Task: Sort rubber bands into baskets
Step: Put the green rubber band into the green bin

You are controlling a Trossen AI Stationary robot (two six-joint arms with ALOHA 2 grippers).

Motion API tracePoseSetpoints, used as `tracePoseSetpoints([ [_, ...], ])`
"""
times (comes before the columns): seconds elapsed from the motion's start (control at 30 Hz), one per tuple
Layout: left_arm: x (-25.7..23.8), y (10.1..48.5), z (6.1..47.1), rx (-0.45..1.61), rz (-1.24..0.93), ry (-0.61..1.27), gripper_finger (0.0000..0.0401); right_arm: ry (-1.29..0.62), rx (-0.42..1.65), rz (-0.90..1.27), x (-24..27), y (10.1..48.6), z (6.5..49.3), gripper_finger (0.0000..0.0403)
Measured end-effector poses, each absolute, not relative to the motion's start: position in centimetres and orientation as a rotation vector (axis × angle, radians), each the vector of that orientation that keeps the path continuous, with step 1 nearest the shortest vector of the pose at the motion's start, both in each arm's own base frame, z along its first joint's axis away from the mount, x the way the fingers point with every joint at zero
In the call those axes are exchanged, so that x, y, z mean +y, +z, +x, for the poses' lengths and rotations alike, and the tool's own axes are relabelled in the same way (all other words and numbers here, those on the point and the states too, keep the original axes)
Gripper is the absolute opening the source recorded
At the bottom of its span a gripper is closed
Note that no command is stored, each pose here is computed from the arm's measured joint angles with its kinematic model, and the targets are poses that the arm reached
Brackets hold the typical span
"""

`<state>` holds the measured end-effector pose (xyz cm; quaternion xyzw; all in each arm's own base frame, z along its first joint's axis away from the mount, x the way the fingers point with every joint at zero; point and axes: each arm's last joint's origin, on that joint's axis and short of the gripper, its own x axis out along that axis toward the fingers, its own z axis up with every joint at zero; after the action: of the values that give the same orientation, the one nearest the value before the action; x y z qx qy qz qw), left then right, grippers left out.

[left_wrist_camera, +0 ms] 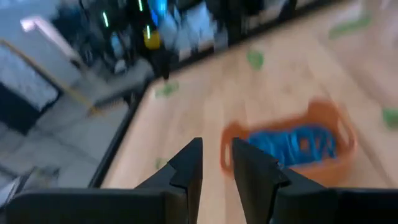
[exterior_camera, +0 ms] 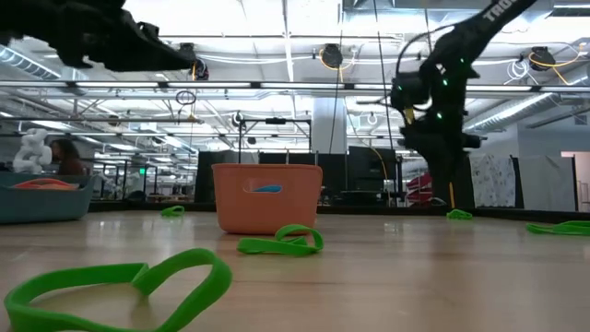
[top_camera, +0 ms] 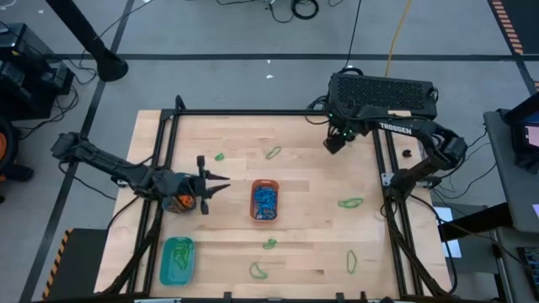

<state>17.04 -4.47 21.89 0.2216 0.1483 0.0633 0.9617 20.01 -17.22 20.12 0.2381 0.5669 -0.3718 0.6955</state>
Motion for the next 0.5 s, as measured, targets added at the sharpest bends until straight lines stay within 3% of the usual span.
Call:
tracePoseSetpoints([
  [0.1,-3.8,21.6,17.0,0.162,0.431,0.085,0.0093,-0.980,1.283,0.563,-18.1,19.0,18.4,0.0155],
  [0.23,-3.3,21.4,17.0,0.048,0.415,0.019,0.0093,-1.031,1.287,0.601,-18.6,17.7,17.1,0.0155],
  [0.5,-2.8,21.3,17.1,0.030,0.405,-0.032,0.0093,-1.043,1.276,0.675,-19.0,16.0,15.4,0.0155],
])
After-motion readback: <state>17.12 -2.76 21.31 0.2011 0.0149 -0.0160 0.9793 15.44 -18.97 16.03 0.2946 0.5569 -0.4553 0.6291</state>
